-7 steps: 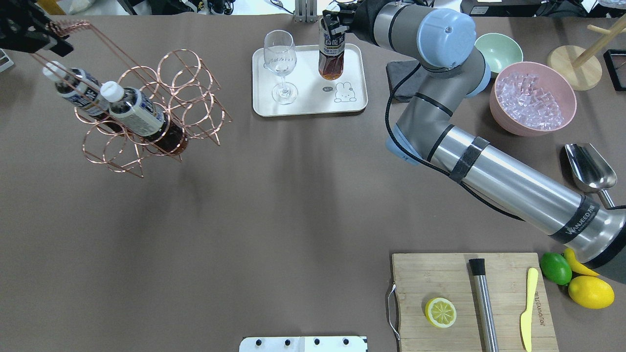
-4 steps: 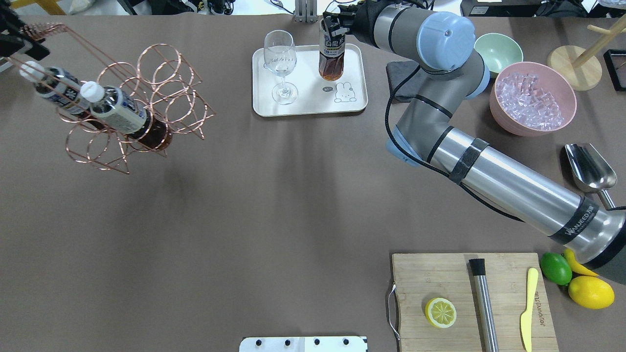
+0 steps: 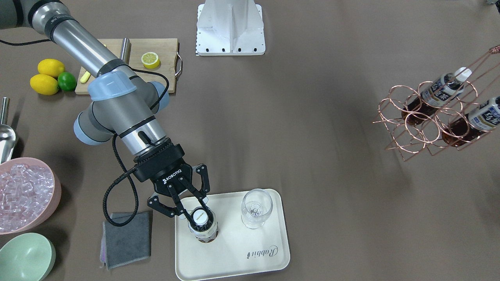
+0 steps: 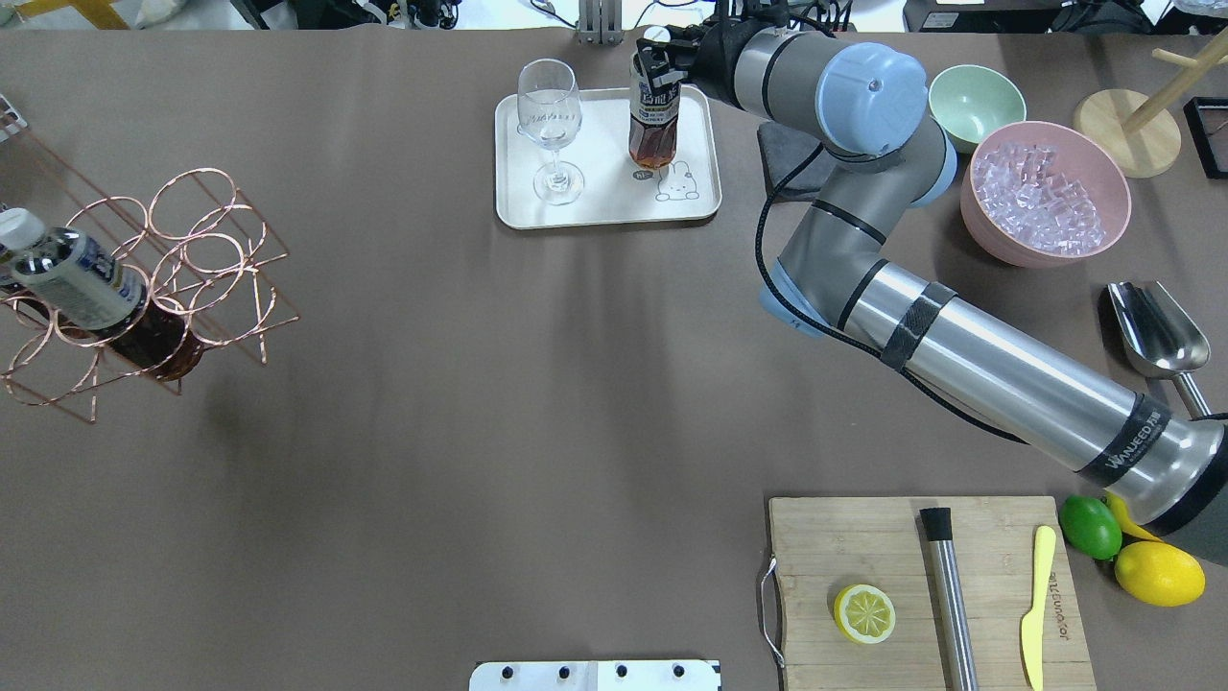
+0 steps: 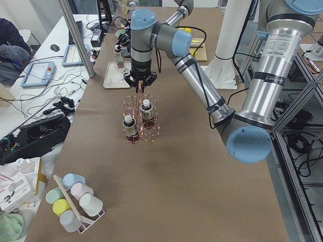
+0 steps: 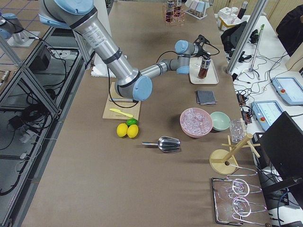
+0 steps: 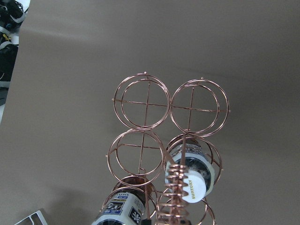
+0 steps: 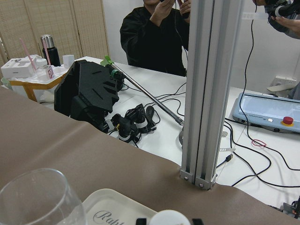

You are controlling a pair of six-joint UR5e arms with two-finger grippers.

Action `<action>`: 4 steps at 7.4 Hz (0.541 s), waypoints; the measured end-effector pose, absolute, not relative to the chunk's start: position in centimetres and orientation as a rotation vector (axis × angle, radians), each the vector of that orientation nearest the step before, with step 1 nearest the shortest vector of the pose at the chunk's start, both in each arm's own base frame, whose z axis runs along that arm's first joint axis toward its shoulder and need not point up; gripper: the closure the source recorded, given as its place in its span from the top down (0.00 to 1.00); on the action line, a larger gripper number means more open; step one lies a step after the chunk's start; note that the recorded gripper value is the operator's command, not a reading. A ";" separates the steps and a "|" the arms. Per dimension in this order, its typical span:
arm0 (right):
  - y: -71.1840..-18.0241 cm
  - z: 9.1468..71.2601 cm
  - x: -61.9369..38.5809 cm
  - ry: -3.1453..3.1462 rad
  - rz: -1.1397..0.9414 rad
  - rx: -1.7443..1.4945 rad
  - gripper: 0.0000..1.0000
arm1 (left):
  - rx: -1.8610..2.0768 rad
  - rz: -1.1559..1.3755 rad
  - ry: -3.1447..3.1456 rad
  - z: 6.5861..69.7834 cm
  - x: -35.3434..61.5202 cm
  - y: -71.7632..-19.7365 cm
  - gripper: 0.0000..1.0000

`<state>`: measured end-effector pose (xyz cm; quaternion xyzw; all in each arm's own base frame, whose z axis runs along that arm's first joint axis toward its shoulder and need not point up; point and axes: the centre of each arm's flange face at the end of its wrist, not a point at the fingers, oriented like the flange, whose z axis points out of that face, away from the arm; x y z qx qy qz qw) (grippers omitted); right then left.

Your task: Take tea from basket to plate

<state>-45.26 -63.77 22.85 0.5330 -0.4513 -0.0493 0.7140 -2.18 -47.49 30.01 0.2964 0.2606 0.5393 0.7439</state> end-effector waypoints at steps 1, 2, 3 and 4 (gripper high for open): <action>-63.6 23.1 -45.3 -1.002 -0.109 1.184 0.00 | 0.640 1.234 0.551 31.8 -2.9 -47.7 0.00; -63.6 23.2 -45.3 -1.002 -0.108 1.185 0.54 | 0.628 1.273 0.543 33.6 -3.7 -48.4 0.00; -63.6 23.2 -45.4 -1.003 -0.107 1.186 0.99 | 0.615 1.297 0.541 35.5 -4.4 -49.4 0.00; -63.6 23.3 -45.4 -1.004 -0.106 1.185 1.00 | 0.609 1.306 0.540 37.3 -4.9 -50.6 0.00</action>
